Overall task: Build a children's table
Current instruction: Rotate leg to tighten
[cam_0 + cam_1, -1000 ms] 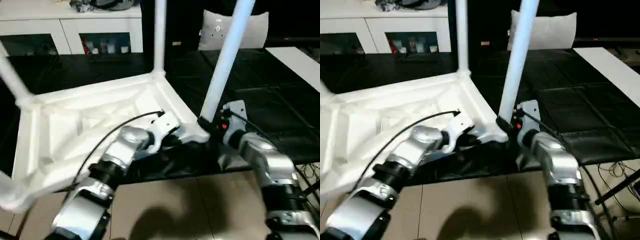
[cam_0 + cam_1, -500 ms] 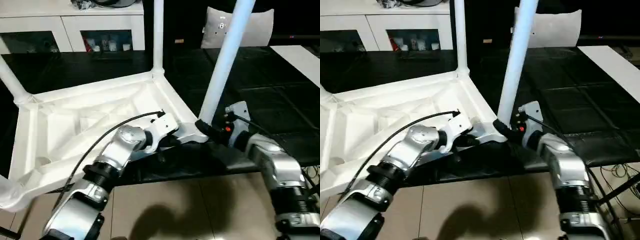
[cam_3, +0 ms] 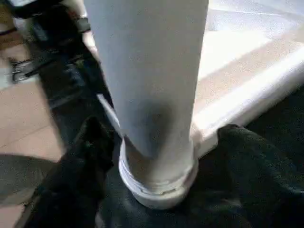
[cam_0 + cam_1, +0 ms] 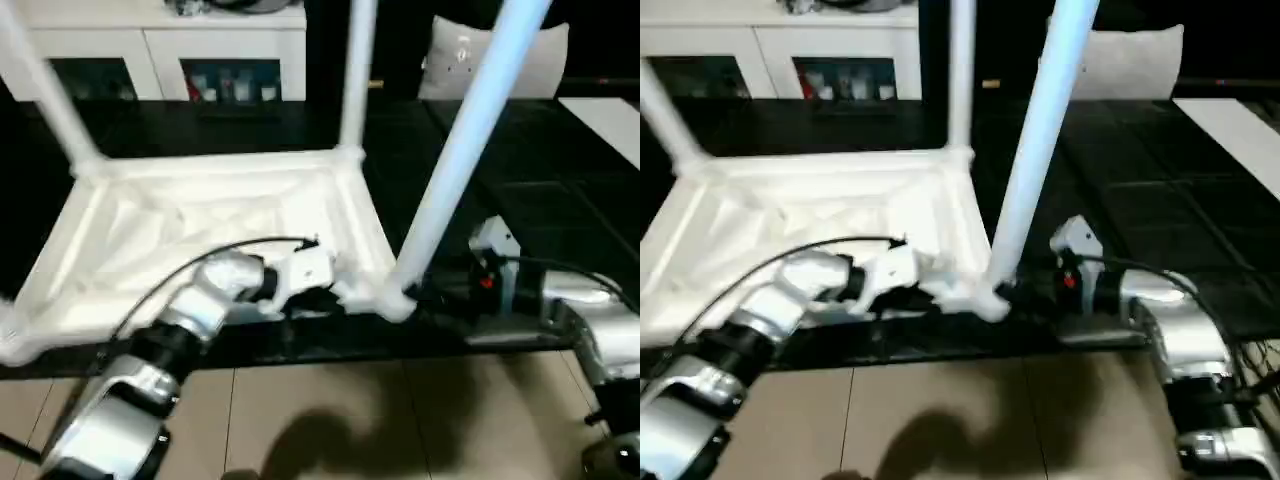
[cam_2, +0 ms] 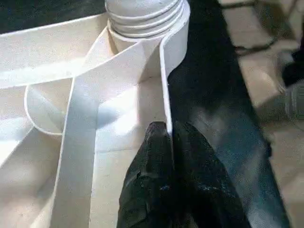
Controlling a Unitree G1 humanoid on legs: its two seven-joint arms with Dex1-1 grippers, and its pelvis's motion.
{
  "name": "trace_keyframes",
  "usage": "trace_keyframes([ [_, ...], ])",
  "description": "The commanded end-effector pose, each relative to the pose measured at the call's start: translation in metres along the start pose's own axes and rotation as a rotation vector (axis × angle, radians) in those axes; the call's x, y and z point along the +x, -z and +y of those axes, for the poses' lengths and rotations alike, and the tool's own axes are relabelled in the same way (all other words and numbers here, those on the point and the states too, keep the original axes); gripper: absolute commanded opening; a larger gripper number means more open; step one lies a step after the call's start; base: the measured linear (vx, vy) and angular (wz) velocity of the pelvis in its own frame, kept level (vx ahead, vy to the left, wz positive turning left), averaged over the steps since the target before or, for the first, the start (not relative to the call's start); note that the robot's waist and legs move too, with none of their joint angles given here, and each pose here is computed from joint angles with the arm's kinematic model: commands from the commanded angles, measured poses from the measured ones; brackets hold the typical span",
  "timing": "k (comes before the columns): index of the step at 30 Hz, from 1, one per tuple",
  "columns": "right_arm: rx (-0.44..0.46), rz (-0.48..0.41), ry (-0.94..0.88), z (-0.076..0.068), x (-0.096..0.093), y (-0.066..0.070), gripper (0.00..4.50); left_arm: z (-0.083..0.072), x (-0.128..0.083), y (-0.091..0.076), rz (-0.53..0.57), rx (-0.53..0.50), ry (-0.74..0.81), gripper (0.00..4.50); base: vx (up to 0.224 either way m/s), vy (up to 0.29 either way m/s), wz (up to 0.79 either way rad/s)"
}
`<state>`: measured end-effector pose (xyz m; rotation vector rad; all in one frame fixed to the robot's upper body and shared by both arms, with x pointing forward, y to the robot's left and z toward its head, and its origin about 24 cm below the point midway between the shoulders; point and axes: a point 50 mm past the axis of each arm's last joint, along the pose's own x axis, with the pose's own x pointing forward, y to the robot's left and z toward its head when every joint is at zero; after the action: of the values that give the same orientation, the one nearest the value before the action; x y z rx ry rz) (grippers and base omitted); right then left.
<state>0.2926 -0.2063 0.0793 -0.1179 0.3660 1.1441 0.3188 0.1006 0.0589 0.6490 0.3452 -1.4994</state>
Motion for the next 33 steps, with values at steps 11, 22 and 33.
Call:
trace_keyframes([
  [11,0.043,0.032,-0.223,0.016,0.003,0.001,2.50,-0.017,0.005,-0.011,0.026,0.155,0.258,0.00,0.000,0.000,0.00],
  [22,0.108,-0.038,-0.217,0.023,0.008,0.000,2.08,-0.009,0.005,-0.010,-0.038,0.011,0.168,0.00,0.000,0.000,0.00],
  [33,0.311,-0.074,0.594,-0.017,0.054,-0.003,1.98,0.024,0.026,-0.020,-0.071,-0.309,-0.296,0.00,0.000,0.000,0.00],
])
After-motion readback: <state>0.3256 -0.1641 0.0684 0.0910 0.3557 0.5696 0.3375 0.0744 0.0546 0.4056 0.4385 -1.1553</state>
